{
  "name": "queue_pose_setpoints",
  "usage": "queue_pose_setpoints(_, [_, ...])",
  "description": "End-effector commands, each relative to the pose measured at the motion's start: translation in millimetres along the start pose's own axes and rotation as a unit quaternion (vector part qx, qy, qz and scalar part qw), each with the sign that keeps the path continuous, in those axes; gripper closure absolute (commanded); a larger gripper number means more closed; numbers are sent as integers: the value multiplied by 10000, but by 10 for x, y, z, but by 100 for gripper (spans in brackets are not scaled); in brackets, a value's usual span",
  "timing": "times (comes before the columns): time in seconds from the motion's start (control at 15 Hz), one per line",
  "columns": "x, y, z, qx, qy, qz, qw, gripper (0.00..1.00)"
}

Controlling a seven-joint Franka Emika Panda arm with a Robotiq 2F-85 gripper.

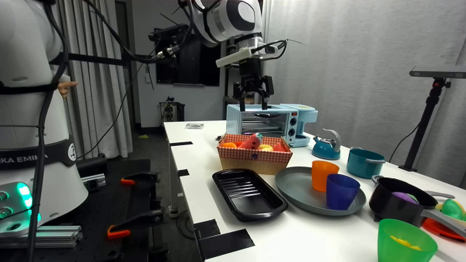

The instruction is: Remove the orange from the basket and place it inside the orange cup

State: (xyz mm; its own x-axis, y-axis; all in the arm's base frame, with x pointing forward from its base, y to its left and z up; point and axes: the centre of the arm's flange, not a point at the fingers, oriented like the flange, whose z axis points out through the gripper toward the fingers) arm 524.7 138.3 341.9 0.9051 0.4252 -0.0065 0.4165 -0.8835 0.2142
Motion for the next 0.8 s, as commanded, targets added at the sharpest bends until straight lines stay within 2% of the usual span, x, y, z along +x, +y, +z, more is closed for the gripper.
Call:
queue_pose_setpoints(0.0, [376,69,162,3,55,5,10000,0])
queue_pose_setpoints(0.33, [532,57,374,106,-70,84,9999,0])
queue_pose_setpoints(0.4, [349,41,327,124,-120,30,9998,0])
queue_pose_setpoints(0.73, [431,42,392,145,-132,33,9998,0])
